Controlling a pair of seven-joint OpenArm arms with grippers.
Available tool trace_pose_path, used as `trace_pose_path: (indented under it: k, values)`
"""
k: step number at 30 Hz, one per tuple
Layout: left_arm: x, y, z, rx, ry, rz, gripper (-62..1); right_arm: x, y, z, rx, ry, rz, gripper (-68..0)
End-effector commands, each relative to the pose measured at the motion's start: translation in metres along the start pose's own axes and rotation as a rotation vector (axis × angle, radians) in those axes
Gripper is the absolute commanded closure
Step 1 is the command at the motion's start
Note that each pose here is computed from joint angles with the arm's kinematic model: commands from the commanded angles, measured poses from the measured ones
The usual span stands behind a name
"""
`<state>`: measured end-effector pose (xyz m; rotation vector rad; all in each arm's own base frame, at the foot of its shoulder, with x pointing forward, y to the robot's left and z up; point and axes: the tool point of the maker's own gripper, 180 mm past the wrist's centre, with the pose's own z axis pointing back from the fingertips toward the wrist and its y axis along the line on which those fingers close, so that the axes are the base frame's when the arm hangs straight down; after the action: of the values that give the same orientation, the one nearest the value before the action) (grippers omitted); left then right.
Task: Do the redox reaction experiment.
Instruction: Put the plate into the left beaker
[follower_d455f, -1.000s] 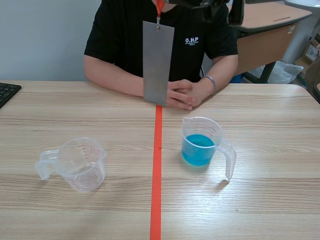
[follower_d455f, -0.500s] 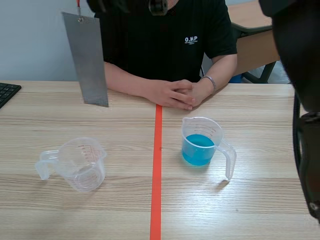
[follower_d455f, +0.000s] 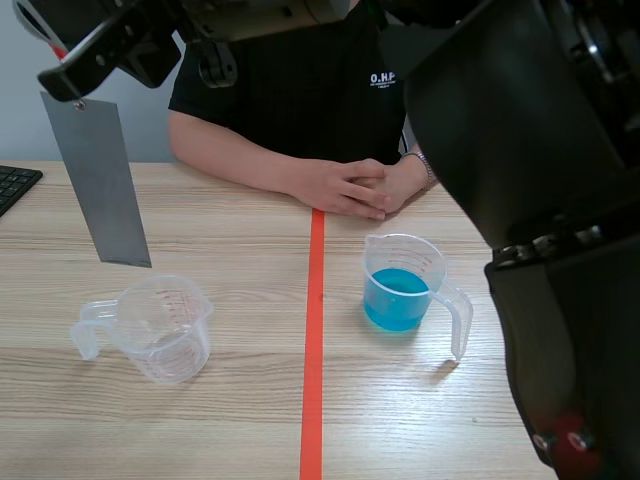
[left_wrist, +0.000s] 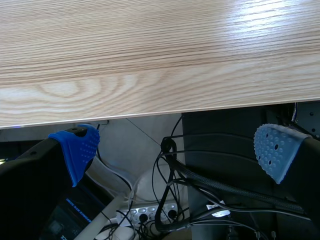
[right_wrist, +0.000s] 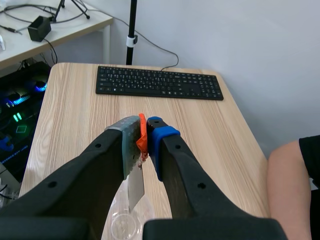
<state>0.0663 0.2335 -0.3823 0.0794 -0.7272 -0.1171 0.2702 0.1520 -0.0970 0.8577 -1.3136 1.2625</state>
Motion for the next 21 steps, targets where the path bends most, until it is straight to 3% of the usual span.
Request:
trace_pose_path:
  k: [1,12,21]
  values:
    - [0.002,0.000,0.002,0.002,-0.010,0.000,-62.3,0.011,0.001,-0.003,0.012,-0.029,0.024,-1.7]
    - [0.002,0.000,0.002,0.000,-0.010,0.000,-62.3,-0.005,0.006,-0.019,0.034,0.008,-0.010,-1.7]
    - [0.002,0.000,0.002,-0.001,-0.010,0.000,-62.3,-0.013,-0.001,-0.024,0.017,-0.008,-0.034,-1.7]
